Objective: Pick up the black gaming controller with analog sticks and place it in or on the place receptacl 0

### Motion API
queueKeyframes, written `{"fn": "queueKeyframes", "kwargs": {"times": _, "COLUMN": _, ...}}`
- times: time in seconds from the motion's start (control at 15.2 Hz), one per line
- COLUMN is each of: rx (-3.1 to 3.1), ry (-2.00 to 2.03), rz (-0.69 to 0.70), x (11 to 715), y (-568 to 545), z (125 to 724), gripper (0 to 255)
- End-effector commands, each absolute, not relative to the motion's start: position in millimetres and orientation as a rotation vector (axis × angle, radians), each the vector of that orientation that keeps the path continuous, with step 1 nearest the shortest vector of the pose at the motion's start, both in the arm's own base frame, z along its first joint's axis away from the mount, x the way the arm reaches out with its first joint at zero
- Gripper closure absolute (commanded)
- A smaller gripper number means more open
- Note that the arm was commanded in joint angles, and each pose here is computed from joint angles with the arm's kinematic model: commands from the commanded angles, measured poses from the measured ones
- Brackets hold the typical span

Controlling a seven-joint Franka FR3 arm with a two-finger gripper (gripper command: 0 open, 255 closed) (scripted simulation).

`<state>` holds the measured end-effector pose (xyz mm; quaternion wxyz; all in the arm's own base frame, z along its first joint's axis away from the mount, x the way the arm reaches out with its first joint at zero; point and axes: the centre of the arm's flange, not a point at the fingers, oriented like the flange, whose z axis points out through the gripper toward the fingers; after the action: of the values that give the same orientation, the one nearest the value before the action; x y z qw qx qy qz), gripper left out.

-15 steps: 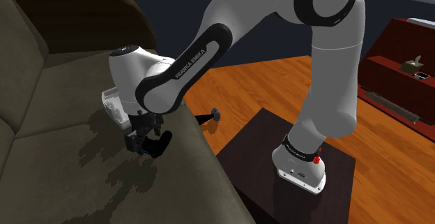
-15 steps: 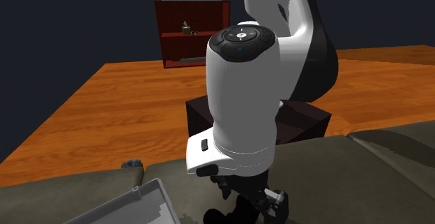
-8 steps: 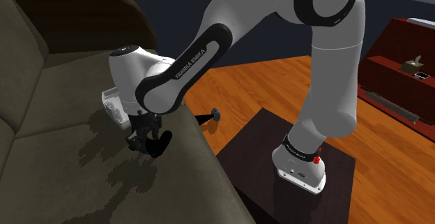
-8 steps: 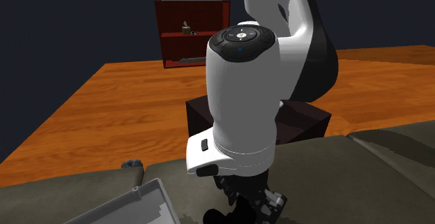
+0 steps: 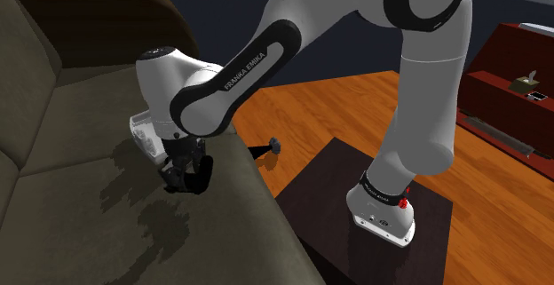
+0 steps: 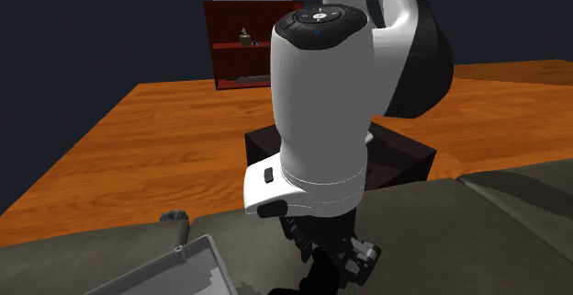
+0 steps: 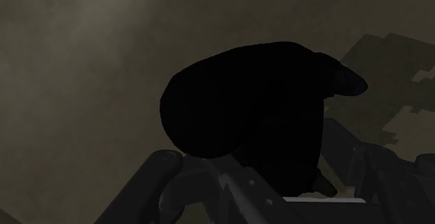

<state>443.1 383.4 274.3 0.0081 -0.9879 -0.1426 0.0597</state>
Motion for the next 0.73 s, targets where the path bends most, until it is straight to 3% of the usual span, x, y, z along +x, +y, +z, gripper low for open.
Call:
{"fn": "queueKeyframes", "kwargs": {"times": 0.0, "rx": -3.088, "ry": -0.446, "rz": 0.187, "x": 443.3, "y": 383.8, "z": 284.4, "gripper": 255}}
{"fn": "queueKeyframes", "kwargs": {"times": 0.66, "rx": -3.088, "ry": -0.446, "rz": 0.187, "x": 443.3, "y": 383.8, "z": 337.2, "gripper": 255}}
